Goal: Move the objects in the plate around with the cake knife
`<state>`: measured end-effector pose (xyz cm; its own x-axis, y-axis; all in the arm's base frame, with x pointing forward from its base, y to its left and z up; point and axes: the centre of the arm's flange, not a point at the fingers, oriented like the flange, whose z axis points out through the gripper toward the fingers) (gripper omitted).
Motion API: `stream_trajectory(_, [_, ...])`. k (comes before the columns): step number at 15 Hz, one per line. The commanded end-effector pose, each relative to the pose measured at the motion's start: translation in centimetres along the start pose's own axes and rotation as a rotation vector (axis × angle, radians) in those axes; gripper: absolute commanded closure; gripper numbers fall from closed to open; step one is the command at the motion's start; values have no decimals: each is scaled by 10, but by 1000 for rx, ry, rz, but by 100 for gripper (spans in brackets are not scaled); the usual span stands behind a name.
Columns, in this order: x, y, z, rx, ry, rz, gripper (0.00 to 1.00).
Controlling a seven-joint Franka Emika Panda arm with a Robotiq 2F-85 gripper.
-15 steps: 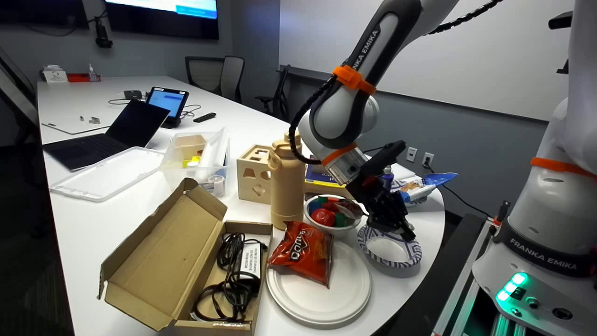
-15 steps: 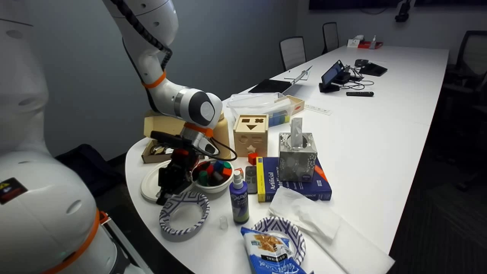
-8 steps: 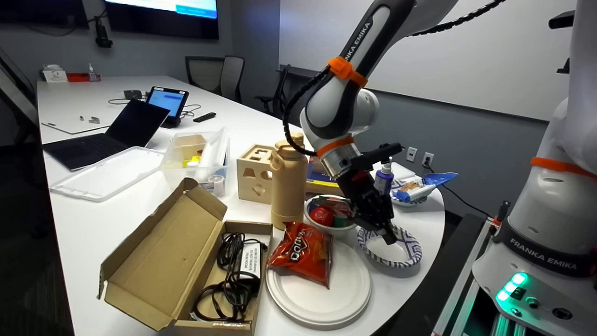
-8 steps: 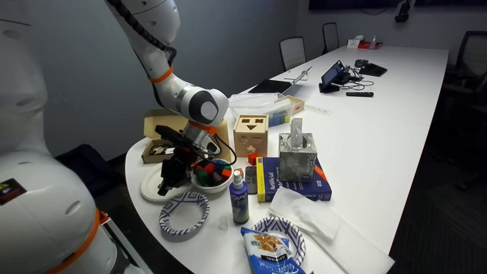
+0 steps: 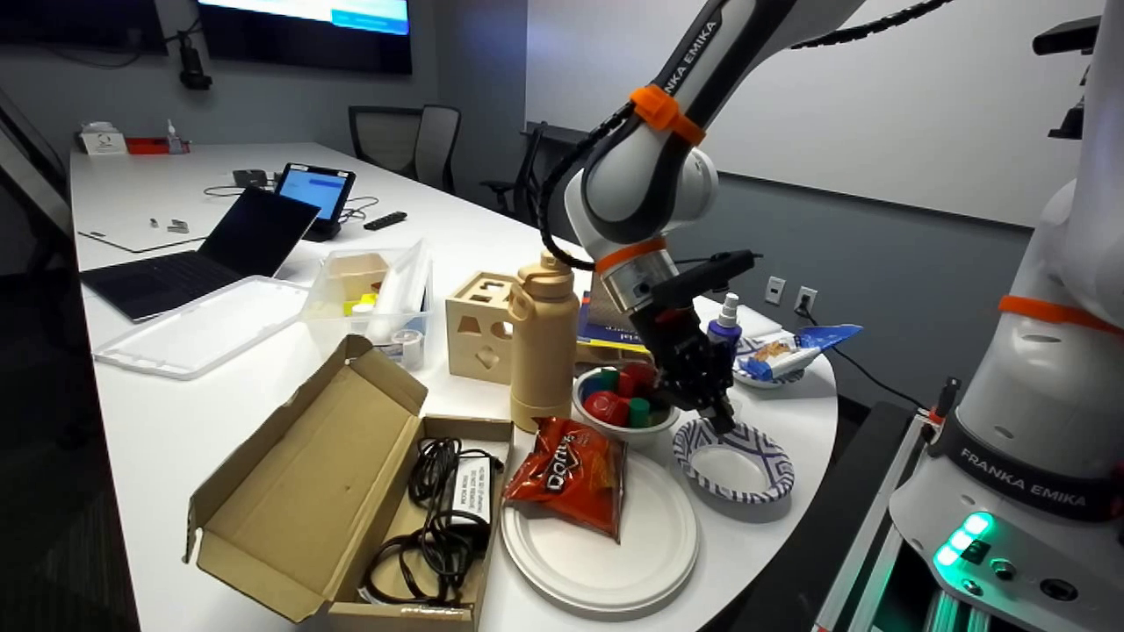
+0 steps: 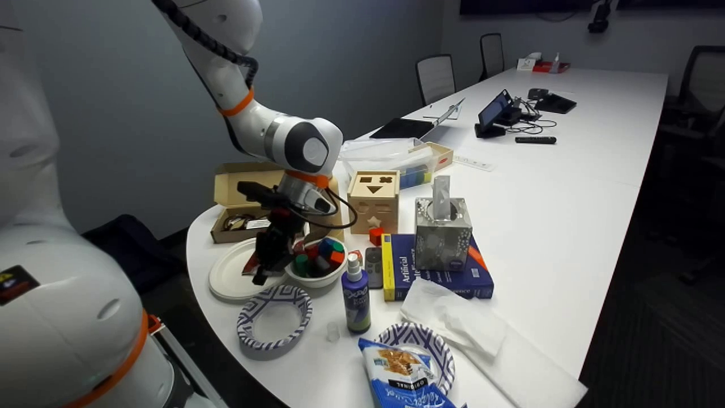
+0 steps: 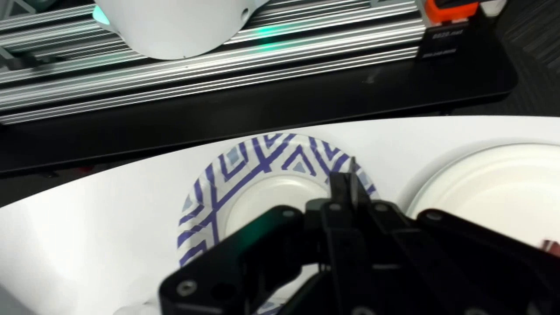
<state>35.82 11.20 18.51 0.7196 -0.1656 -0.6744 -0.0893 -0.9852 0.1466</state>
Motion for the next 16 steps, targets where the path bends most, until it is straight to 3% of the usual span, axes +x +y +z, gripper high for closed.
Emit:
stream_trajectory(1, [0,4,13,-136,6,67,99])
stream_trajectory(7, [6,-1,36,-218,-20,76,99])
stream_trajectory(13, [7,-2,41,-140,-66,35,99])
stream_trajectory(16, [2,0,30,-54,-52,23,99])
